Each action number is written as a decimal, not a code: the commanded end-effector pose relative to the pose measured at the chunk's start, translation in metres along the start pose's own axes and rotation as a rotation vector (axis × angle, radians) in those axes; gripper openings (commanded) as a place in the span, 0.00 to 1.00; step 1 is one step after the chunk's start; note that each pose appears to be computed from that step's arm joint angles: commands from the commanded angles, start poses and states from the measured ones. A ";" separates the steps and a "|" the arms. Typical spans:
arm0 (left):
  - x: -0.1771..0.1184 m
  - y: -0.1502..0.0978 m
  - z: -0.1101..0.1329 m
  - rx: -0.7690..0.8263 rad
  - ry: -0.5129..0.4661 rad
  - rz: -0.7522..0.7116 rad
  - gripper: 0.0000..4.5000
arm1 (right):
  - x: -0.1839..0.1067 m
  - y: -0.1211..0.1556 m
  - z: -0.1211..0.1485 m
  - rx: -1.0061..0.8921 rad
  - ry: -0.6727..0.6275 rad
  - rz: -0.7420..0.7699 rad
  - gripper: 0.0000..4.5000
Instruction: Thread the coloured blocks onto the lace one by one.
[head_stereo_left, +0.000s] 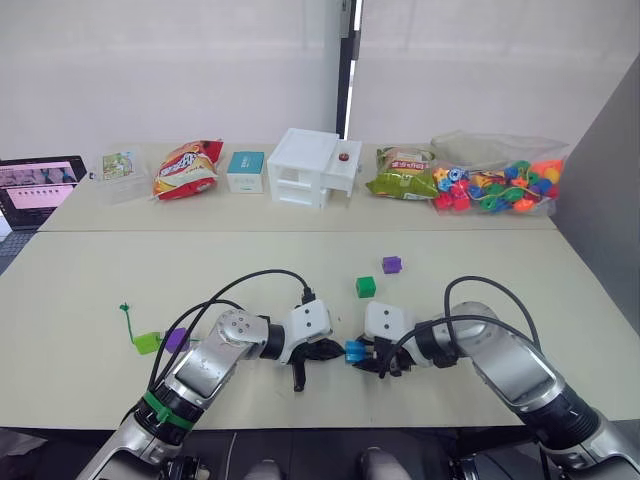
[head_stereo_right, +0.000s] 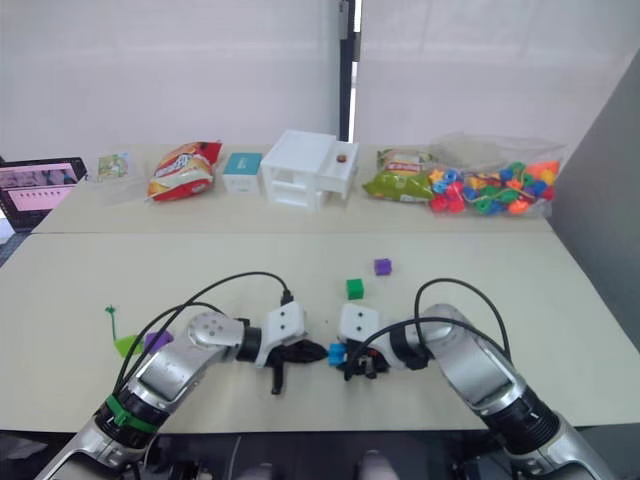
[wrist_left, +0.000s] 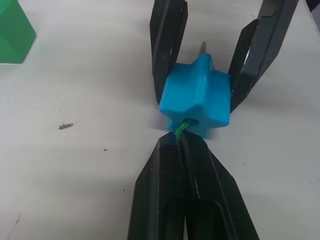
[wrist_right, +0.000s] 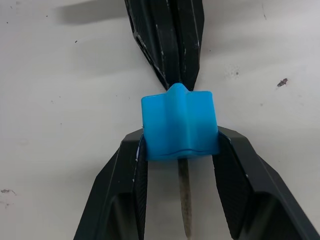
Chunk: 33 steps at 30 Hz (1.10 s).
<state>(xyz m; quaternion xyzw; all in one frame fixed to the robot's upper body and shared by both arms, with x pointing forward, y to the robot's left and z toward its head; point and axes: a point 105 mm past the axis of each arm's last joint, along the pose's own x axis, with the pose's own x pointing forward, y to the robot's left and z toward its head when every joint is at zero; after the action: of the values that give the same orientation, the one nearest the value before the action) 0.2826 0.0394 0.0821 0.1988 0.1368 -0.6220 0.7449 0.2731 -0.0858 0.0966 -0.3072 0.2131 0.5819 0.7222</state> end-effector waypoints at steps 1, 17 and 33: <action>0.009 -0.005 0.008 0.035 -0.015 -0.016 0.01 | 0.003 0.007 0.012 -0.032 -0.037 0.027 0.30; -0.008 -0.005 0.022 0.090 -0.008 -0.068 0.98 | -0.027 0.001 0.012 0.015 -0.079 -0.071 1.00; 0.022 -0.002 0.018 0.098 0.000 -0.108 0.98 | -0.034 0.001 -0.013 0.032 -0.012 -0.106 1.00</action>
<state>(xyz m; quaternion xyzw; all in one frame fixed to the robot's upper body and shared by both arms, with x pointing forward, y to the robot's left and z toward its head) 0.2842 0.0138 0.0851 0.2234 0.1237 -0.6633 0.7034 0.2647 -0.1193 0.1028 -0.2894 0.2188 0.5424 0.7577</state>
